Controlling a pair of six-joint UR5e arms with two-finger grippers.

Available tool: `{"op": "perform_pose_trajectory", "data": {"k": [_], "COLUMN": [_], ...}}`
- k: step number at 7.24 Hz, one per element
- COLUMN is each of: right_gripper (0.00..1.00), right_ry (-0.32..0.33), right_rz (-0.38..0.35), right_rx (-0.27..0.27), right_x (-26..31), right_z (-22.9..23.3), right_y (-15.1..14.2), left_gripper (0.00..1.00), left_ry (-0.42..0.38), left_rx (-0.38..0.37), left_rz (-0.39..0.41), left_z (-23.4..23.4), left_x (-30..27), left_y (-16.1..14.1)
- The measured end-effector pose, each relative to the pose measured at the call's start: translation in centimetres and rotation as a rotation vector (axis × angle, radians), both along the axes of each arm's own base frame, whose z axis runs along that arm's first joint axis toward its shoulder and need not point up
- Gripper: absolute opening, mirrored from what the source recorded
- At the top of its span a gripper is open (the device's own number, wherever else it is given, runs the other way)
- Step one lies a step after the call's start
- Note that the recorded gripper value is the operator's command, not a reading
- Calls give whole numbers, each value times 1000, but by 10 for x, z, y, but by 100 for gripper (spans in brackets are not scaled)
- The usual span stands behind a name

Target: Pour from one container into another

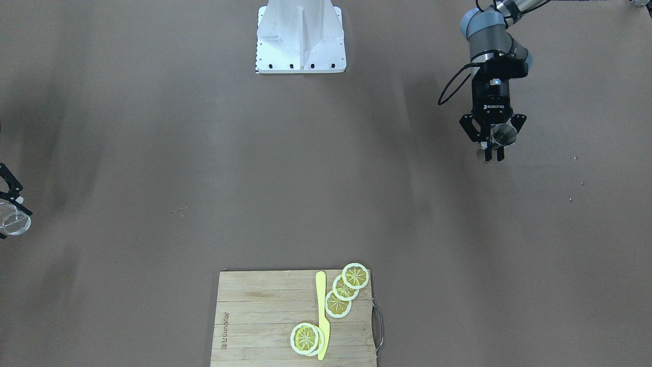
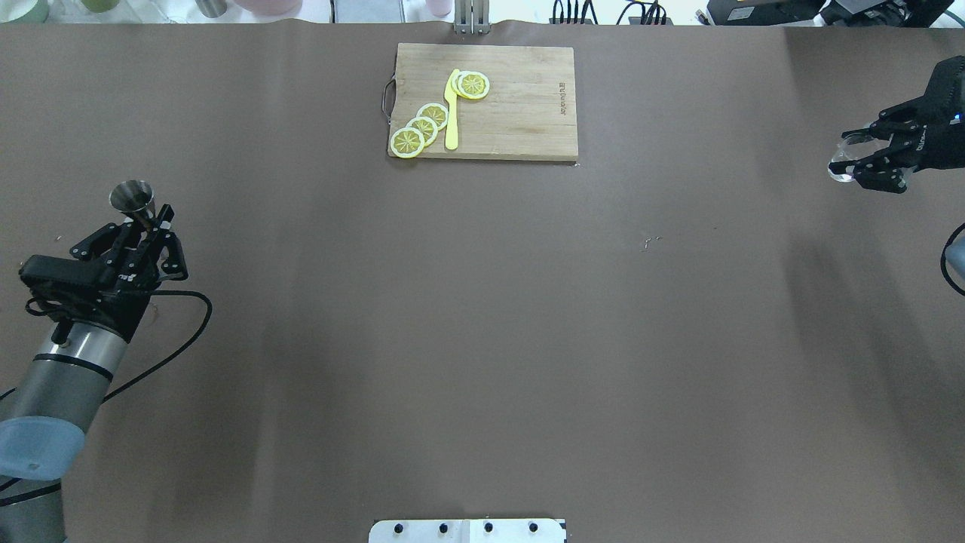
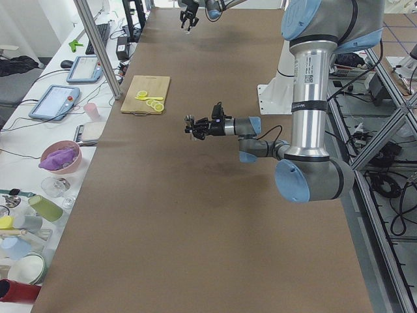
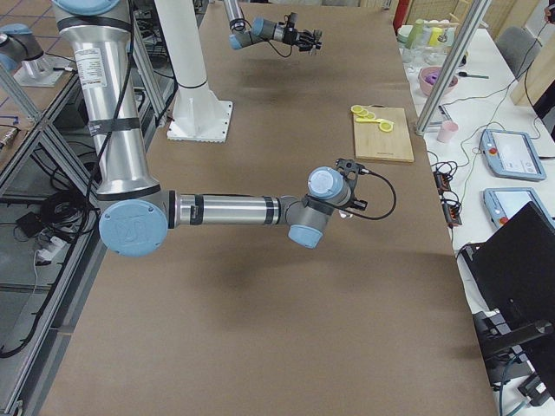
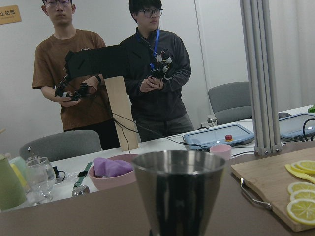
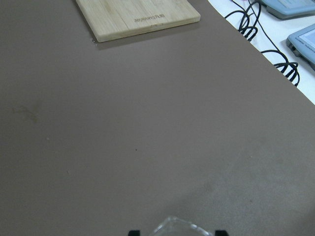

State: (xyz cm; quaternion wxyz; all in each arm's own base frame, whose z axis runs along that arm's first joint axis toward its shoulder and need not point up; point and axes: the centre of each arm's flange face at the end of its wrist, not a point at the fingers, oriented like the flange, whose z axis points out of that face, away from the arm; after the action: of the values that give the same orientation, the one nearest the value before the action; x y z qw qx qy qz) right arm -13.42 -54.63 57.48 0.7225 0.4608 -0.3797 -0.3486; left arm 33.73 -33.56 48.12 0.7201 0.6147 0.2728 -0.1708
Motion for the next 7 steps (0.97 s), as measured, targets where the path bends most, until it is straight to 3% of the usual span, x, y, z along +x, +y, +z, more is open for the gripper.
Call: {"op": "perform_pose_trajectory", "data": {"k": [4,6,7], "right_gripper": [0,0,0], "right_ry": [-33,-62,-78], "right_rz": [48,60,64], "right_rx": [-1,-31,-55], "right_x": [4,3,0], "right_z": [61,68,68], "right_y": [8,11,11], "left_gripper": [0,1,6], "left_ry": [57,98,115], "left_rx": [-30,-41,-42], "left_rz": [-17,-33,-46], "left_z": [75,100,106], "left_x": [-46,-53,-54], "left_y": [63,72,73]}}
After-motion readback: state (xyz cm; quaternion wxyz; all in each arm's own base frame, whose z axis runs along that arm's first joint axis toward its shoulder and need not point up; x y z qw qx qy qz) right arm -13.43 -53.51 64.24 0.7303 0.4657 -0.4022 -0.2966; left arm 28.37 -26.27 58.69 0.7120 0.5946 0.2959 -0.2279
